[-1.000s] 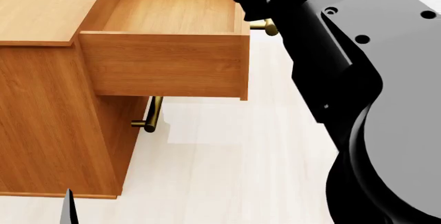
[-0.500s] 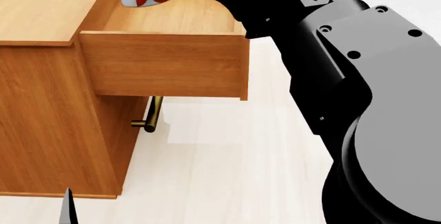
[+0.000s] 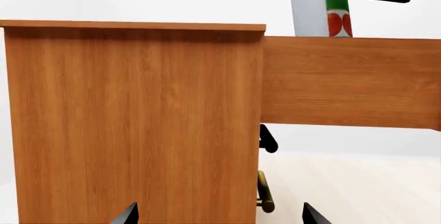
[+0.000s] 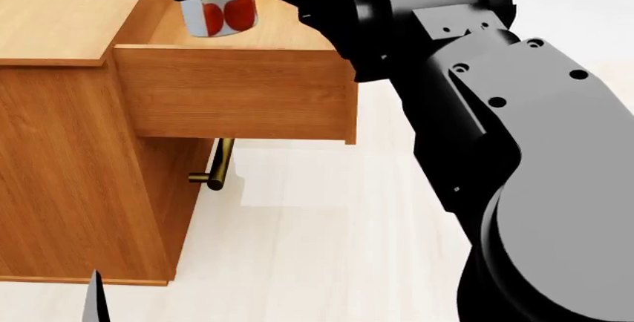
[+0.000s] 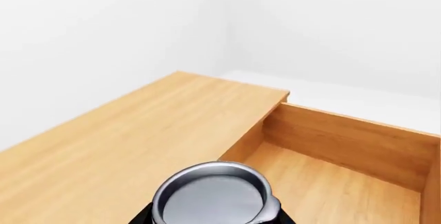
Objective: Put the ketchup in the top drawer of the cabinet.
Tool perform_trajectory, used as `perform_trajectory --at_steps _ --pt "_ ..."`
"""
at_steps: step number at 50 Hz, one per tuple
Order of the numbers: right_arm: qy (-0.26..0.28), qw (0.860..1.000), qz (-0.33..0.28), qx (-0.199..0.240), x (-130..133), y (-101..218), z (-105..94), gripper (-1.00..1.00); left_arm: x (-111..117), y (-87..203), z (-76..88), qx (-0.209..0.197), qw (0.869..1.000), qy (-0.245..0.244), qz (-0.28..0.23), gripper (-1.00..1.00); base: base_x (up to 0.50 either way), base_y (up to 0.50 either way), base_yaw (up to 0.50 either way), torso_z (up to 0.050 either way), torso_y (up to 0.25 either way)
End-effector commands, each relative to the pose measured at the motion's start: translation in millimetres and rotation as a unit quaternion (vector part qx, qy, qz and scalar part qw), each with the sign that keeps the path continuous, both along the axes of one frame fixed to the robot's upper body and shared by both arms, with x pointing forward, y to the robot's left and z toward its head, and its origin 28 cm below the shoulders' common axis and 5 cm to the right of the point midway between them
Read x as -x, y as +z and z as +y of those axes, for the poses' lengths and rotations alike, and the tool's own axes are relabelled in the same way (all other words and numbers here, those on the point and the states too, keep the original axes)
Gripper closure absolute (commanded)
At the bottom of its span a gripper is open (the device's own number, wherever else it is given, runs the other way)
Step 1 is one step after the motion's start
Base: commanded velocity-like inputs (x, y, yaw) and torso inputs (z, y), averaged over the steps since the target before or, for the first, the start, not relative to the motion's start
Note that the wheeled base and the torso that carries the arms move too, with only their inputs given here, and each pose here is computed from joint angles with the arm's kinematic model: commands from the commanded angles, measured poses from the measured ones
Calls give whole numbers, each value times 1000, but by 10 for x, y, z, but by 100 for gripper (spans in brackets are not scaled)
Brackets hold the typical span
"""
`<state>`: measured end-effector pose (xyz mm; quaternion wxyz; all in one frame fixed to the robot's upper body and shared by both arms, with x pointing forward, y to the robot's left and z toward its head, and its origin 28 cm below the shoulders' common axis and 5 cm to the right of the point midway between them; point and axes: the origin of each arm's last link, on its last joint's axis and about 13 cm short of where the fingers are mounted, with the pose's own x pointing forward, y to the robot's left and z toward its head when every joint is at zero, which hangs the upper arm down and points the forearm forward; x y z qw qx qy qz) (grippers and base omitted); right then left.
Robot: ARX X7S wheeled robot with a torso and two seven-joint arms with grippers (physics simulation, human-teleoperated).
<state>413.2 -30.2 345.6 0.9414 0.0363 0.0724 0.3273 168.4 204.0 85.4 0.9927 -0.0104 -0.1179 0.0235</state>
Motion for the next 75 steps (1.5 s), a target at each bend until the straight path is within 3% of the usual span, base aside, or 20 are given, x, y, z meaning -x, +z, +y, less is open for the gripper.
perform_trajectory --at_steps 1,75 --pt "5 1000 -4 6 -21 -64 -8 100 -3 -5 2 1 1000 0 1 -100 0 0 0 0 0" --pt "-3 1000 15 16 -65 -307 -38 100 -3 -6 5 0 1000 2 2 -100 0 0 0 0 0"
